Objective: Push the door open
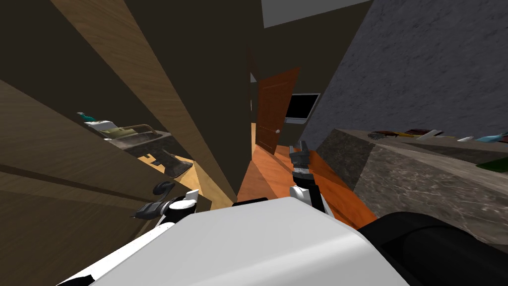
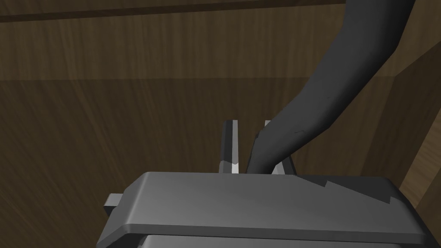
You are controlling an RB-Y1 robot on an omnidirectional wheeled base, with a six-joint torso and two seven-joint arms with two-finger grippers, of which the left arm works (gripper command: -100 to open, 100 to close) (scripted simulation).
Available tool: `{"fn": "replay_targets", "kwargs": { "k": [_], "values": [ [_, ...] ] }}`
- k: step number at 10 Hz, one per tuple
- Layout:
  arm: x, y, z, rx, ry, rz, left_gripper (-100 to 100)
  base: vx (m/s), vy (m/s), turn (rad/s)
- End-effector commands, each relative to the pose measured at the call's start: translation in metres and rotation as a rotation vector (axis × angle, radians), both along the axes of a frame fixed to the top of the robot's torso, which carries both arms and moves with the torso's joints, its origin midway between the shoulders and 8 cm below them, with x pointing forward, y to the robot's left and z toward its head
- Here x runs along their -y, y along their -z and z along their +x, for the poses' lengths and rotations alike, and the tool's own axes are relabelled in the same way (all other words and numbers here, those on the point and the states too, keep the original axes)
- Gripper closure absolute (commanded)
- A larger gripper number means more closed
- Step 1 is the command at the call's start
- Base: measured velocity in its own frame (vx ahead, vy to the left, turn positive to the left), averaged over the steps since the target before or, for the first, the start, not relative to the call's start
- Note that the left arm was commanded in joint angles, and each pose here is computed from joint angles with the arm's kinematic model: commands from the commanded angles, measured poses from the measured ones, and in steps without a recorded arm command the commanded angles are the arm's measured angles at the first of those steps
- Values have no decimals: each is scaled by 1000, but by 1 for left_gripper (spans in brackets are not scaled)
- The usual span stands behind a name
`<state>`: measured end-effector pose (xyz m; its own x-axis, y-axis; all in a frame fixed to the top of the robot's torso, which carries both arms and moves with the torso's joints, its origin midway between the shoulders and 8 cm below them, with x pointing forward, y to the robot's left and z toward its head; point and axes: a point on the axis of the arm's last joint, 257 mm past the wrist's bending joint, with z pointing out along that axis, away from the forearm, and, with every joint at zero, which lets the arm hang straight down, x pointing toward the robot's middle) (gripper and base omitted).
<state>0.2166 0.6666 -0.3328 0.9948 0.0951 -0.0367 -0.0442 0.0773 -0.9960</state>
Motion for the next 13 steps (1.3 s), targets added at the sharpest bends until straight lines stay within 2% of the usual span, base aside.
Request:
{"fn": "replay_targets", "kwargs": {
  "k": [1,2,6,11,13],
  "values": [
    [0,-1,-14,-5,-46,2,100,11,121,-76],
    [3,2,-21,-9,-80,-8,100,-21,104,-146],
    [11,7,-33,-17,-142,-29,100,-28,58,-102],
    [11,7,-33,-17,-142,-29,100,1,11,5],
    [13,8,-35,-20,-155,-34,100,-9,36,-39]
  ]
}}
